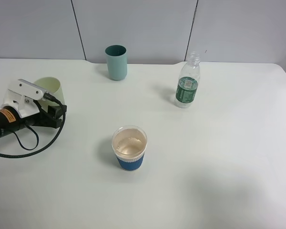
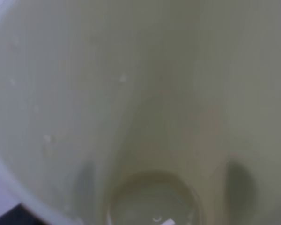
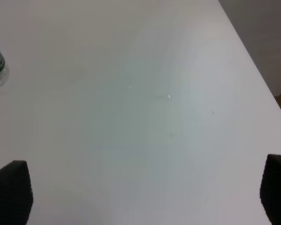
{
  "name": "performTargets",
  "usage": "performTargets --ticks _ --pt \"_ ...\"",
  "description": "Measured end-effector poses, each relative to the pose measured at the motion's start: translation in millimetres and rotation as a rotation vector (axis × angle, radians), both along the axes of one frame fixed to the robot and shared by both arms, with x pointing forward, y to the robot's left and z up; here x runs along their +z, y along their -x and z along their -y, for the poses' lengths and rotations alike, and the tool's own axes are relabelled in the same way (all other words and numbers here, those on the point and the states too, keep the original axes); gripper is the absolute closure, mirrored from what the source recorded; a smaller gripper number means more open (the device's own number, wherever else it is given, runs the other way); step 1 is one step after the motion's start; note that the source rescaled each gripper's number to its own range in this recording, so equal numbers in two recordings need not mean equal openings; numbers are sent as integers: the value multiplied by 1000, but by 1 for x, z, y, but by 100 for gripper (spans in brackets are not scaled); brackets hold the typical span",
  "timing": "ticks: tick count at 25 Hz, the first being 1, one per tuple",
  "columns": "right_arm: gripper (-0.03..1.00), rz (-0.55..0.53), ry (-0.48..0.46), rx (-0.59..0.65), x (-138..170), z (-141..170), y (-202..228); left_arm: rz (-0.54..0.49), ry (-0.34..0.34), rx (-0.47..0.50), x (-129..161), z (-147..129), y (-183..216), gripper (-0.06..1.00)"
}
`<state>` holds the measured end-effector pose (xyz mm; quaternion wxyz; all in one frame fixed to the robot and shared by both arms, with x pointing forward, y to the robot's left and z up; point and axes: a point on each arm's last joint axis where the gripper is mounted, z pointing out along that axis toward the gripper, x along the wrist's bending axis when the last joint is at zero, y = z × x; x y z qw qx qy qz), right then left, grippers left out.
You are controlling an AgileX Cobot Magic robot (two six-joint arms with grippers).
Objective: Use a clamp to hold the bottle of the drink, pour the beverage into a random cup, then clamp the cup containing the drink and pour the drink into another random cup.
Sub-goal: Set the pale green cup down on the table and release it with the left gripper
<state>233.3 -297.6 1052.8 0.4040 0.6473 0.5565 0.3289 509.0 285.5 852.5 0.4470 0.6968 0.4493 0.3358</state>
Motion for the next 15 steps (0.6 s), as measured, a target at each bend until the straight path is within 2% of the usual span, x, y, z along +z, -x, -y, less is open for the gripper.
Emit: performTargets --ticks 8,9,12,13,15 --pt "0 0 0 0 0 0 0 -2 8 1 0 0 0 93" --pt "0 0 0 0 0 0 0 -3 17 3 1 0 0 82" --pt "0 0 0 0 0 0 0 5 49 13 6 1 -1 19" --pt "0 0 0 0 0 0 0 9 57 17 9 1 0 8" --pt "0 0 0 0 0 0 0 10 64 19 13 1 6 -2"
